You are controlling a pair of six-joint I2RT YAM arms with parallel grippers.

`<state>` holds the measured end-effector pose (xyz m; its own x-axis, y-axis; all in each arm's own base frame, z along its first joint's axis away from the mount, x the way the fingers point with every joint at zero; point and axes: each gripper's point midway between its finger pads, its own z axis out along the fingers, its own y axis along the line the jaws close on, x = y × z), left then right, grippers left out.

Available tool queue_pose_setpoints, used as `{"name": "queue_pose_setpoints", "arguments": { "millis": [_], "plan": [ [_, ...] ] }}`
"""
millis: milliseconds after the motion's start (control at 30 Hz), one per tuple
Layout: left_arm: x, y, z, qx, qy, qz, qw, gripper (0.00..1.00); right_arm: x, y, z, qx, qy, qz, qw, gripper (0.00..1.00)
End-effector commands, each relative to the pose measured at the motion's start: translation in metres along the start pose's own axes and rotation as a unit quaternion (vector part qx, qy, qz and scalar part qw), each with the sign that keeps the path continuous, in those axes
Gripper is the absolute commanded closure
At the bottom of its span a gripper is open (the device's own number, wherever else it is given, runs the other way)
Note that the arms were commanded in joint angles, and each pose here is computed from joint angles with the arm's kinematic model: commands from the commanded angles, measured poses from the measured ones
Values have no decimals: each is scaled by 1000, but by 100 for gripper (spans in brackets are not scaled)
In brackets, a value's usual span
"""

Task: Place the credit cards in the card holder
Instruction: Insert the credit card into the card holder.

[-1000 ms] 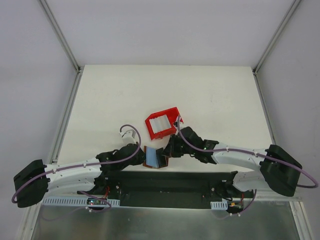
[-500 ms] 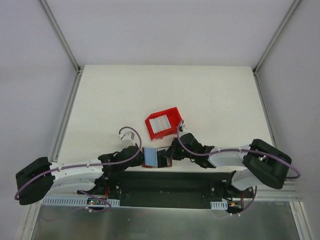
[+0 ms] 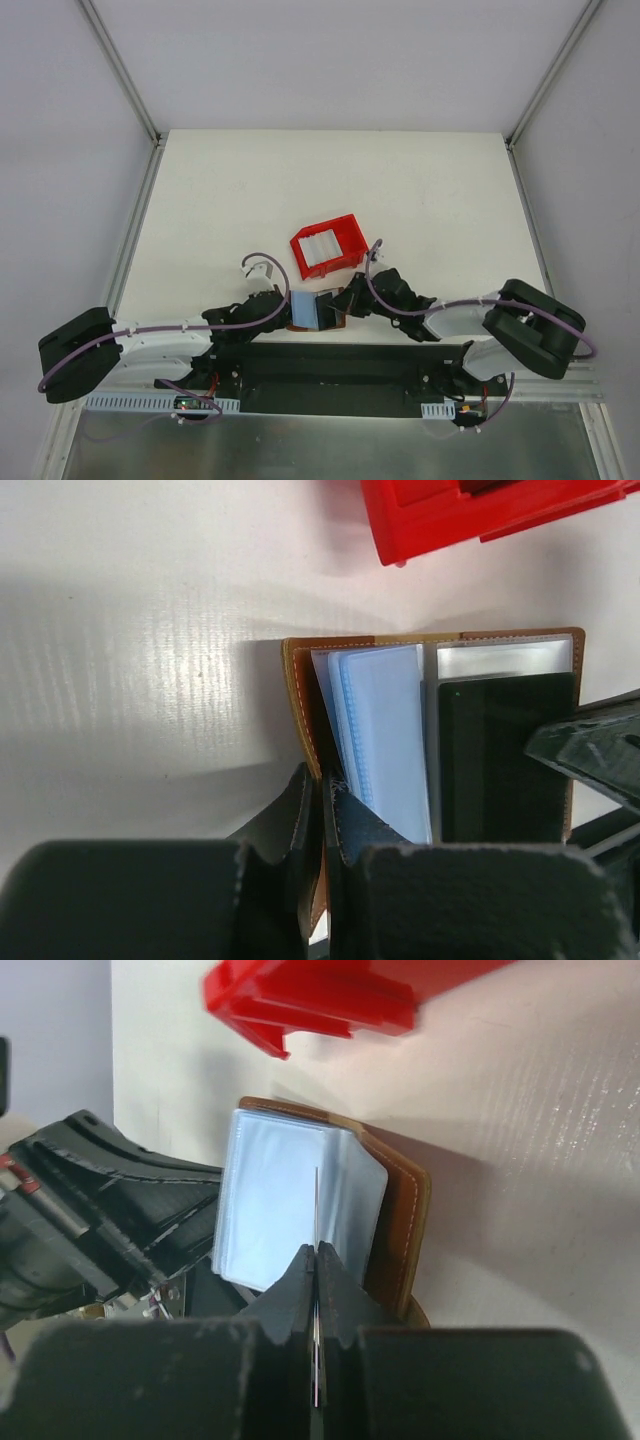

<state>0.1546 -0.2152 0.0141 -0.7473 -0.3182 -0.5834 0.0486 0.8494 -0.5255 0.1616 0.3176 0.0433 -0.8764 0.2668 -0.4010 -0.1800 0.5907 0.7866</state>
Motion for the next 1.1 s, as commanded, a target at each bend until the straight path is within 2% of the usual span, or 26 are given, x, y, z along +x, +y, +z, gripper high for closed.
{"name": "queue_pose_setpoints", "arguments": {
  "millis": [0,233,633,1067],
  "plan": [
    [29,18,-3,-3,60,74,995,100,-11,6,-17,8,-11,-32,999,100],
    [43,4,0,44,90,92,991,100,-8,8,-21,5,8,-25,1000,100],
    [42,26,1,-1,69,26,997,100,-3,-22,-24,37,-21,25,999,100],
    [51,30,5,-5,78,-1,997,100,2,-19,-15,11,-29,68,997,100]
  ]
}}
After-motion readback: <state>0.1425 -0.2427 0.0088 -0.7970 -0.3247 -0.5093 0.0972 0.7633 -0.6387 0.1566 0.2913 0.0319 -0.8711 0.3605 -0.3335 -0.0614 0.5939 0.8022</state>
